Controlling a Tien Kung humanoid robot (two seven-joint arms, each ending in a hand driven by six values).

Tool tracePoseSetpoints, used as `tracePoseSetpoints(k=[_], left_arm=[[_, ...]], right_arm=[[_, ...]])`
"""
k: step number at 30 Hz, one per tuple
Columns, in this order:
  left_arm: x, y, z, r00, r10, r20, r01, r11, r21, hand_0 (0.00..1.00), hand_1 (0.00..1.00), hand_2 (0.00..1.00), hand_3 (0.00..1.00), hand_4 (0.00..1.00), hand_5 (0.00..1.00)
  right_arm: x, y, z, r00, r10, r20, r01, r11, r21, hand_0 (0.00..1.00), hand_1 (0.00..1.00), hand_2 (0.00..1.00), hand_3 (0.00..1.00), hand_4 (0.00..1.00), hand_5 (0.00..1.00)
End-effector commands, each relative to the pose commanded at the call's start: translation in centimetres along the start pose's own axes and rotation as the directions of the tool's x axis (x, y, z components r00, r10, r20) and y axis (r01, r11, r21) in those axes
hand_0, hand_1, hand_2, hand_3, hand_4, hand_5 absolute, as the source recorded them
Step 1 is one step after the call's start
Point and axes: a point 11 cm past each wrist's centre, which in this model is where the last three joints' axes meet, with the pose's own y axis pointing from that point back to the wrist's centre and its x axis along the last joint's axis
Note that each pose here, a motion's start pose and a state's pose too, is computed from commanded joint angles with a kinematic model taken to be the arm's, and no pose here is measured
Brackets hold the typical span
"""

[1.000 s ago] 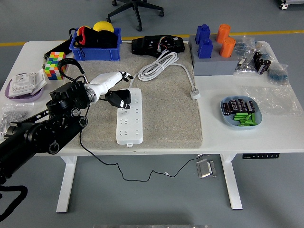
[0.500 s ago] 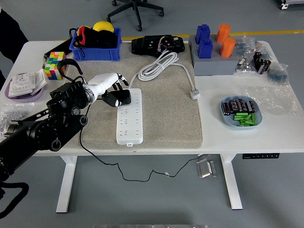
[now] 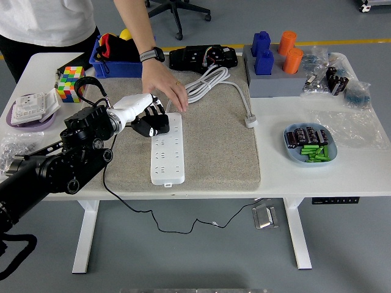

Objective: Pull the plug out,throw it away,press the button

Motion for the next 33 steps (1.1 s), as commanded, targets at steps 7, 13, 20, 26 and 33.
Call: tracePoseSetpoints(k=[7,13,20,26,33], left_arm=[[0.6,0.3,0.4,0.998,0.042,-0.038,-0.044,0.998,-0.041,0.56,0.411,0.414,0.54,0.648,0.002],[1.9,0.7,0.4,0.991,0.095,-0.091,-0.101,0.993,-0.066,0.551,0.404,0.409,0.537,0.65,0.002],[4.1,1.3,-2.8,0.981,0.168,-0.096,-0.167,0.986,0.016,0.554,0.405,0.409,0.537,0.653,0.002],[3.1,1.5,-6.4,0.986,0.142,-0.083,-0.133,0.985,0.112,0.586,0.436,0.439,0.556,0.647,0.002],[1.1,1.4,-7.0,0.991,0.094,-0.1,-0.08,0.988,0.136,0.631,0.516,0.516,0.588,0.666,0.002]], right_arm=[[-0.1,0.0,-0.1,1.0,-0.002,0.002,0.002,1.0,0.003,0.767,0.729,0.724,0.713,0.883,0.658],[-0.1,0.0,-0.2,1.0,-0.001,0.0,0.001,1.0,0.005,0.767,0.729,0.724,0.713,0.883,0.658],[-0.1,0.0,0.1,1.0,-0.001,-0.001,0.001,1.0,-0.001,0.767,0.729,0.724,0.713,0.883,0.658],[-0.1,0.0,0.2,1.0,-0.002,0.003,0.002,1.0,-0.004,0.767,0.729,0.724,0.713,0.883,0.658],[-0.2,0.0,0.0,1.0,-0.004,0.002,0.004,1.0,0.002,0.767,0.729,0.724,0.713,0.883,0.658]])
